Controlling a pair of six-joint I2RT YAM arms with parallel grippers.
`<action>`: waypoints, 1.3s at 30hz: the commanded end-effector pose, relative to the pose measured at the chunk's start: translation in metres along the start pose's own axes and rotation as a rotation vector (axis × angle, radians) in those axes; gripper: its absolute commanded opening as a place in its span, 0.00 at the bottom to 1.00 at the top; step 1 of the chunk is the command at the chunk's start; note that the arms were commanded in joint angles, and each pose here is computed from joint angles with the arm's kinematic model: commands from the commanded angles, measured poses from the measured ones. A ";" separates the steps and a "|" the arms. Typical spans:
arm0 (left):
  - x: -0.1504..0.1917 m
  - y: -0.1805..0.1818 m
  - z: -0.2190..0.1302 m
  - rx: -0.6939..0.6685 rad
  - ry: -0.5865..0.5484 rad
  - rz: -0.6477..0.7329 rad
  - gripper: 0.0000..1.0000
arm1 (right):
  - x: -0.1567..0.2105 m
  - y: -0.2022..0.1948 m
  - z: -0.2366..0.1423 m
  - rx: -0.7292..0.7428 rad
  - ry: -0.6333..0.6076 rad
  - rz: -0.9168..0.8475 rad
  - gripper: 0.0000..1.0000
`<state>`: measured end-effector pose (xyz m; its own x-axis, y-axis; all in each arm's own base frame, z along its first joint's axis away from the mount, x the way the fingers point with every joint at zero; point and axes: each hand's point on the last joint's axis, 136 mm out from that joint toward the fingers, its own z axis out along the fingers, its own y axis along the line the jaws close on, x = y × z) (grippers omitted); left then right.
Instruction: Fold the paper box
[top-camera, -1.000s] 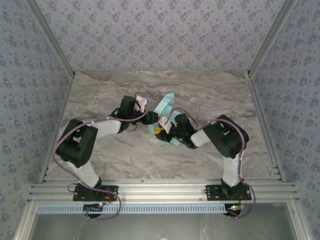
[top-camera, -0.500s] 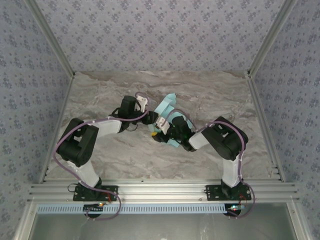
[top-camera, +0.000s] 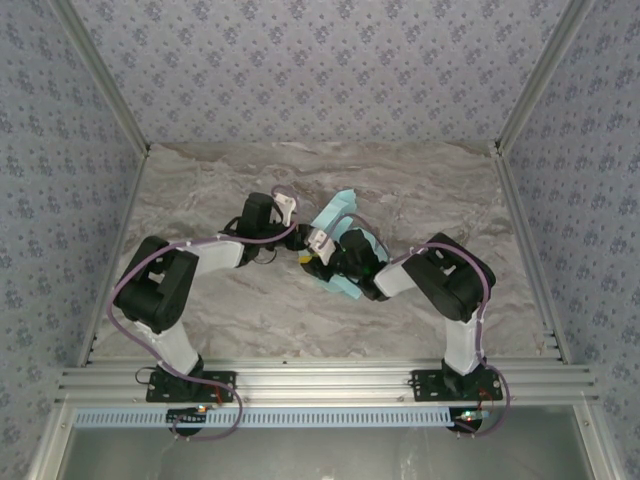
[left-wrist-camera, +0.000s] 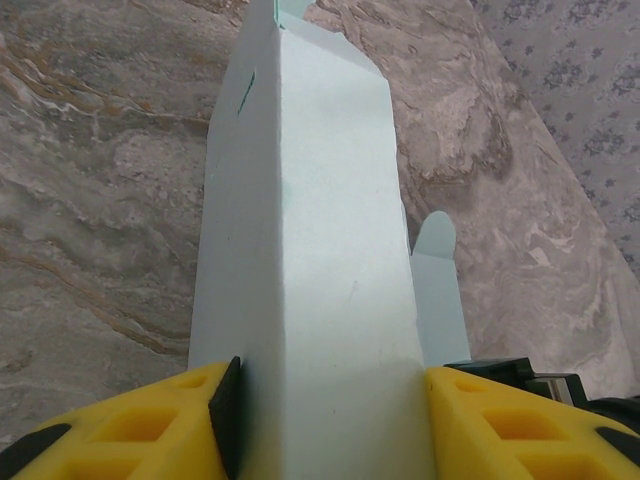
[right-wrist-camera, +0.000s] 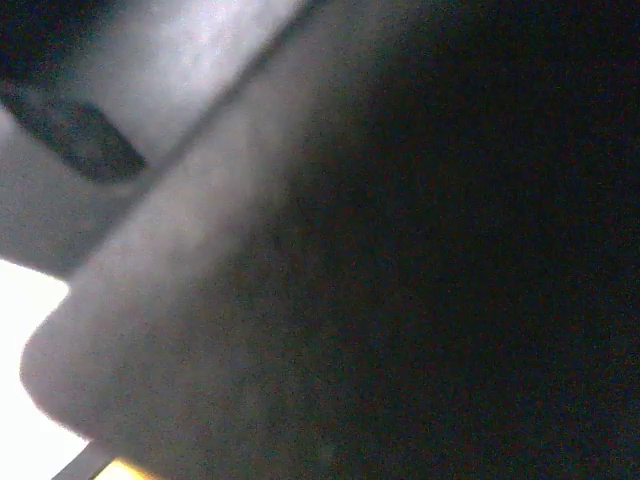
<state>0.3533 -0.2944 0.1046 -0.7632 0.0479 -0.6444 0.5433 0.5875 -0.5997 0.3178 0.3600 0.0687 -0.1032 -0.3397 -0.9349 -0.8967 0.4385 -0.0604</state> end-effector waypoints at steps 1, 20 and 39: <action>0.031 -0.002 -0.004 0.041 0.102 -0.085 0.50 | -0.023 0.014 -0.001 -0.087 -0.055 -0.056 0.27; 0.035 -0.032 -0.030 0.172 0.078 -0.028 0.66 | 0.009 0.025 -0.013 -0.324 0.005 -0.031 0.17; 0.042 -0.025 -0.034 0.184 0.091 -0.079 0.51 | 0.015 0.064 -0.017 -0.509 0.168 -0.156 0.23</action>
<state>0.3040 -0.2676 0.1027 -0.8404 0.0405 -0.5404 0.4881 0.4898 -0.7224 0.2723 0.3670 0.0671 0.0332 -0.4734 -0.8802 -0.9994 -0.0081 -0.0334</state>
